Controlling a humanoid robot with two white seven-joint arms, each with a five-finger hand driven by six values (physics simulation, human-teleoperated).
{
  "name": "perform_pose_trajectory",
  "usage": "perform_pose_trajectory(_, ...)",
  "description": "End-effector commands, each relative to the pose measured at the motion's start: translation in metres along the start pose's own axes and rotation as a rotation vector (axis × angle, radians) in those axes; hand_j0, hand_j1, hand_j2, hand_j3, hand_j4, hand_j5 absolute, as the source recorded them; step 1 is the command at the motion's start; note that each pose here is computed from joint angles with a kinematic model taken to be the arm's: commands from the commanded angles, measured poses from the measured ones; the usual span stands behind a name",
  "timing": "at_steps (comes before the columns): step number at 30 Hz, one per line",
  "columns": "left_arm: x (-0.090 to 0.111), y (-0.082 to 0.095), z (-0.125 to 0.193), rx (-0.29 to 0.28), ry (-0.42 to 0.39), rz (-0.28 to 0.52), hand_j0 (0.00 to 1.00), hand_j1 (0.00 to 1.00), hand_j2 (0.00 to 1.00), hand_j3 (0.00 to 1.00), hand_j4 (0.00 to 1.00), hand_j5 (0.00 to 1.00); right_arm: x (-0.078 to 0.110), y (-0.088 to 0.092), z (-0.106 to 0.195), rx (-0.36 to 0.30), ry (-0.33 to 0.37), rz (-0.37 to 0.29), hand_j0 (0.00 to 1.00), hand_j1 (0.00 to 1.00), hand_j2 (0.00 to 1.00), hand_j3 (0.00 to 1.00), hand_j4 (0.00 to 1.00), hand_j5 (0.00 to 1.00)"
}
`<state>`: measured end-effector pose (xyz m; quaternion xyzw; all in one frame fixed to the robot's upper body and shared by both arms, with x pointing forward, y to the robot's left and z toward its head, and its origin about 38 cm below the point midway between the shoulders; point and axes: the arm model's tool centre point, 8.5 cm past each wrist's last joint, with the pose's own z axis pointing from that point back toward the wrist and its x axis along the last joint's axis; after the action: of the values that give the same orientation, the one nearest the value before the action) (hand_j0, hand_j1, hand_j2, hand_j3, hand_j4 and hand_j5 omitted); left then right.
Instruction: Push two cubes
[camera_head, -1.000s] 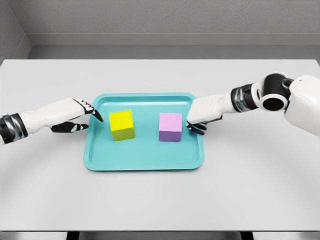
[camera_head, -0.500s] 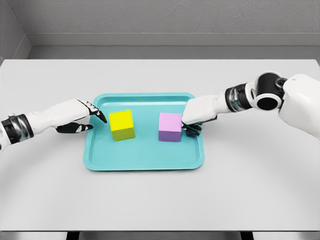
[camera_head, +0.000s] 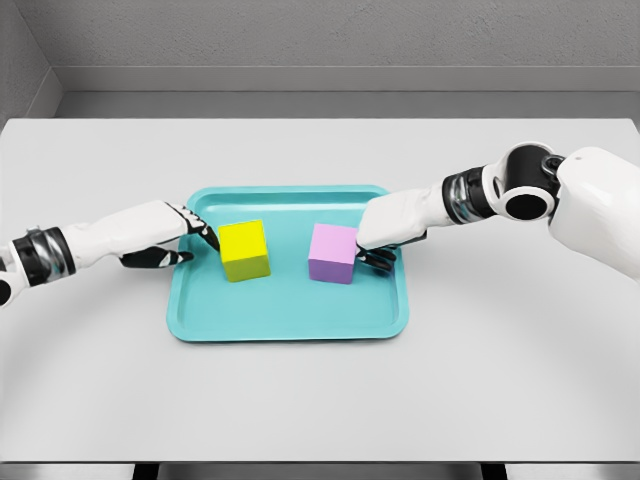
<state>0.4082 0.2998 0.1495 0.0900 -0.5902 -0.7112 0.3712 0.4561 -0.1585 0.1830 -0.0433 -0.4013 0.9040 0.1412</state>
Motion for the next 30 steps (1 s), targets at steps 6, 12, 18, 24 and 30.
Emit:
perform_pose_trajectory(6,0.005,-0.004,-0.009,-0.004,-0.022,0.012,0.59,0.59,0.59,0.59,0.59,0.59,0.0,-0.008,-0.005,-0.012,-0.006,0.002,0.13,0.13,0.13,0.13,0.13,0.13)
perform_pose_trajectory(12,0.009,-0.001,-0.016,0.006,-0.037,0.012,0.59,0.59,0.59,0.59,0.59,0.59,-0.005,-0.004,-0.005,-0.006,0.007,-0.014,0.13,0.13,0.13,0.13,0.13,0.13)
perform_pose_trajectory(18,0.016,-0.004,-0.03,-0.005,-0.067,0.015,0.59,0.59,0.59,0.59,0.59,0.59,-0.007,-0.005,-0.005,-0.009,0.011,-0.019,0.13,0.13,0.13,0.13,0.13,0.13)
perform_pose_trajectory(24,0.018,-0.002,-0.033,-0.006,-0.076,0.014,0.59,0.59,0.59,0.59,0.59,0.59,-0.006,-0.005,-0.005,-0.013,0.007,-0.021,0.13,0.13,0.13,0.13,0.13,0.13)
perform_pose_trajectory(30,0.02,0.0,-0.038,-0.01,-0.083,0.015,0.59,0.59,0.59,0.59,0.59,0.59,-0.002,-0.004,-0.004,-0.009,-0.003,-0.014,0.13,0.13,0.13,0.13,0.13,0.13)
